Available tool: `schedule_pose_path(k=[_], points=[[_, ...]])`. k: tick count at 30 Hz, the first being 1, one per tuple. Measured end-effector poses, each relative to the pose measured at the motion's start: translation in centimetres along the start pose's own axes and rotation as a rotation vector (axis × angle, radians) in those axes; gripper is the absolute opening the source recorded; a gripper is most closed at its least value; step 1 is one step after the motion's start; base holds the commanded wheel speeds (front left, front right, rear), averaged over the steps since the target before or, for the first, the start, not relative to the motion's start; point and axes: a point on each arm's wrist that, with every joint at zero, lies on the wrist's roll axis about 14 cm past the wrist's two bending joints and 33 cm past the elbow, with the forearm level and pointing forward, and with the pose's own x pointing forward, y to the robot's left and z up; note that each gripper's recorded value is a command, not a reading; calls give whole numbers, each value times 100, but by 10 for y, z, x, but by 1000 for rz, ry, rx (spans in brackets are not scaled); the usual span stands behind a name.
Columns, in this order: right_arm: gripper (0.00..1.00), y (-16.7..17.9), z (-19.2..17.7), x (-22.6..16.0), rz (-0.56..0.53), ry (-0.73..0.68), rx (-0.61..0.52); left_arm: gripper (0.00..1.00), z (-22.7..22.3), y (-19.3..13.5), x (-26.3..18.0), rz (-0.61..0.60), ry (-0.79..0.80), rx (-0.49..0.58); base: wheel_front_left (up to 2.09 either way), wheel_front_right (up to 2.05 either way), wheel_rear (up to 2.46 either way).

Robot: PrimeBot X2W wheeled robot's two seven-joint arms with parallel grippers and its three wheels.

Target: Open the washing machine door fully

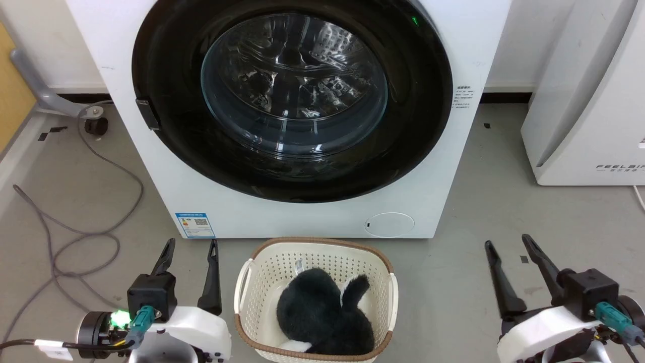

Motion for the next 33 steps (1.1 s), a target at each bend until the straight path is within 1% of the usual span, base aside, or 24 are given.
schedule_pose_path(k=[6, 11, 12, 18, 25, 33], points=[[0, -3, 3, 0, -8, -22, 47, 100, 1, 0, 0, 5, -10, -5, 0, 0, 0], [0, -4, 6, 0, -12, -42, 125, 100, 2, 0, 0, 11, -21, -7, 0, 0, 0], [0, -4, 7, 0, -12, -51, 167, 100, 3, 0, 0, 12, -23, -7, 0, 0, 0], [0, -3, 11, 1, -10, -78, 302, 100, 4, 1, 0, 19, -34, -14, 0, 0, 0], [0, -1, 13, 2, -7, -106, 500, 100, 4, 1, 0, 26, -41, -22, 0, 0, 0], [0, -11, 7, 8, -38, -106, 732, 100, 3, 2, 0, 35, -48, -29, 0, 0, 0]])
